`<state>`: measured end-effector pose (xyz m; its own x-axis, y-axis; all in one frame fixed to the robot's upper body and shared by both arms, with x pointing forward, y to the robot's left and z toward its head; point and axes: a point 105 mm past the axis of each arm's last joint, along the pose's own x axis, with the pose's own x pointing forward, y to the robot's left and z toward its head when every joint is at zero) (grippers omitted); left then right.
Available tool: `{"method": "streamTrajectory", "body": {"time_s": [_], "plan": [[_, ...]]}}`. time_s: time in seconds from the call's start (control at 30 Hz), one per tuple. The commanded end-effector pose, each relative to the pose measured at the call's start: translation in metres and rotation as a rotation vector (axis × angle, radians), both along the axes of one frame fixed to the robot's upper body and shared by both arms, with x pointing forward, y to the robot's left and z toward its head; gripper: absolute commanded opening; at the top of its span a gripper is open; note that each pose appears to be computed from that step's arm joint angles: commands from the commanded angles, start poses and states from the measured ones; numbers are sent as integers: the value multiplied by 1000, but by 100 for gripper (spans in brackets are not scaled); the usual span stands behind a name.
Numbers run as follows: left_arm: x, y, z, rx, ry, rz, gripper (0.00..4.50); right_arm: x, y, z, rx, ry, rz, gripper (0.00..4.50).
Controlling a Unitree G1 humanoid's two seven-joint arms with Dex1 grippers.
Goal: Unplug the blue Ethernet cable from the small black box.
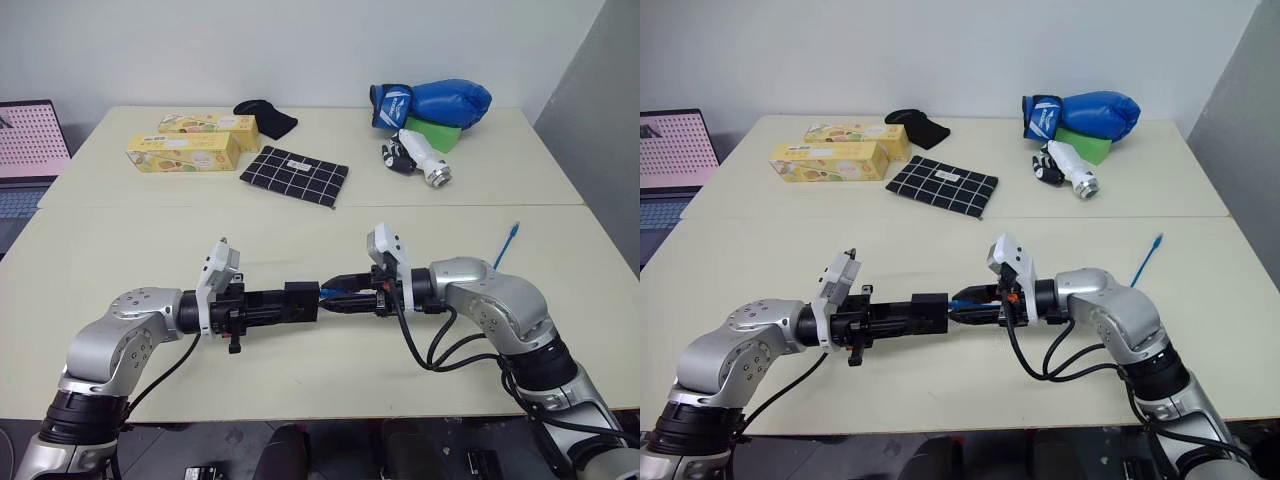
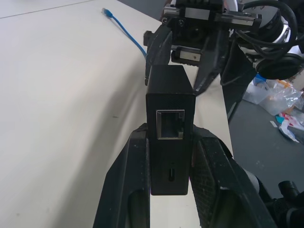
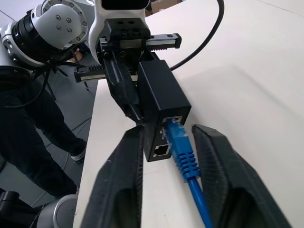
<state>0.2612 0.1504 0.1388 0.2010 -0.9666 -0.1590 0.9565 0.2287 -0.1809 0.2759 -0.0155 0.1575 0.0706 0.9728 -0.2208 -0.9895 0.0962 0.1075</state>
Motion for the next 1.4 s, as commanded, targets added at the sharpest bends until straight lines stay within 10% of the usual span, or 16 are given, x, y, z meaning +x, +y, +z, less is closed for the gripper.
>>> {"method": "streamTrajectory", "body": {"time_s": [0.03,0.17,0.8,1.2,1.4], "plan": [[-4,-4,5,4,-43,-36,77,-5,3,7,1,-26,50,67],[-7,-5,3,9,-47,-58,77,-7,2,6,-13,-14,69,11],[-1,29,6,-61,-33,164,77,25,-64,-23,-160,17,-119,7],[15,34,1,-13,-68,335,77,143,-144,-34,-262,-312,-904,7],[36,43,2,34,-136,465,77,138,-137,-20,-175,-312,-846,184]]}}
